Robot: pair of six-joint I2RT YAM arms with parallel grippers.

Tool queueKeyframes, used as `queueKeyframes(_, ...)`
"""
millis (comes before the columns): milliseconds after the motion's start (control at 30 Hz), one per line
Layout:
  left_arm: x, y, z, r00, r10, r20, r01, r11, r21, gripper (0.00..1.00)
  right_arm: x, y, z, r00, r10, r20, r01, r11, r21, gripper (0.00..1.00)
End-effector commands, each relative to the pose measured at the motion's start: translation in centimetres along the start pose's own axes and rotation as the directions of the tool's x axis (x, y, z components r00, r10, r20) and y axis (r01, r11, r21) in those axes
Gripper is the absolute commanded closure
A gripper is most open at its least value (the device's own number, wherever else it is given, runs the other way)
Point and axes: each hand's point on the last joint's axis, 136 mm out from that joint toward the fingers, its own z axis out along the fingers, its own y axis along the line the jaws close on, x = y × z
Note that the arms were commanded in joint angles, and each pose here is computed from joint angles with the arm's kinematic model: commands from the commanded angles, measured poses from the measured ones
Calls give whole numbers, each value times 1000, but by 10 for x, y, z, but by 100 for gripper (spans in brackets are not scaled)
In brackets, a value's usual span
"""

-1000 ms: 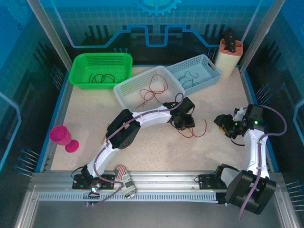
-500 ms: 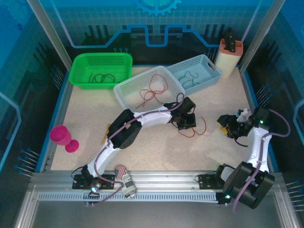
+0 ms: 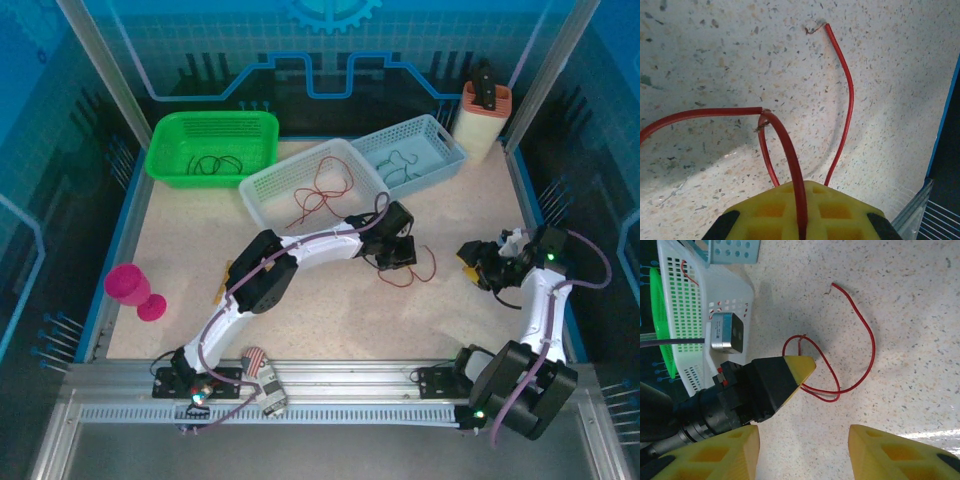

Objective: Untangle the cables

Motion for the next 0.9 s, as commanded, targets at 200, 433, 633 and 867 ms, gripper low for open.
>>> queueKeyframes(200, -5, -35, -25, 993, 110, 33, -113, 991, 73, 100, -3, 18, -8, 999, -13, 29, 15, 997, -75, 50)
queueKeyframes(433, -11, -61, -52, 964, 248, 96, -258, 960, 107, 100, -6, 42, -19, 995, -65, 76, 77, 983, -168, 50)
queueKeyframes(633, -22, -83, -92, 919, 353, 178, -377, 917, 132, 100, -11, 65, -28, 988, -100, 120, 128, 957, -260, 51)
queueKeyframes(867, -36, -102, -150, 877, 391, 280, -443, 883, 154, 100, -11, 86, -34, 981, -142, 135, 180, 924, -338, 51)
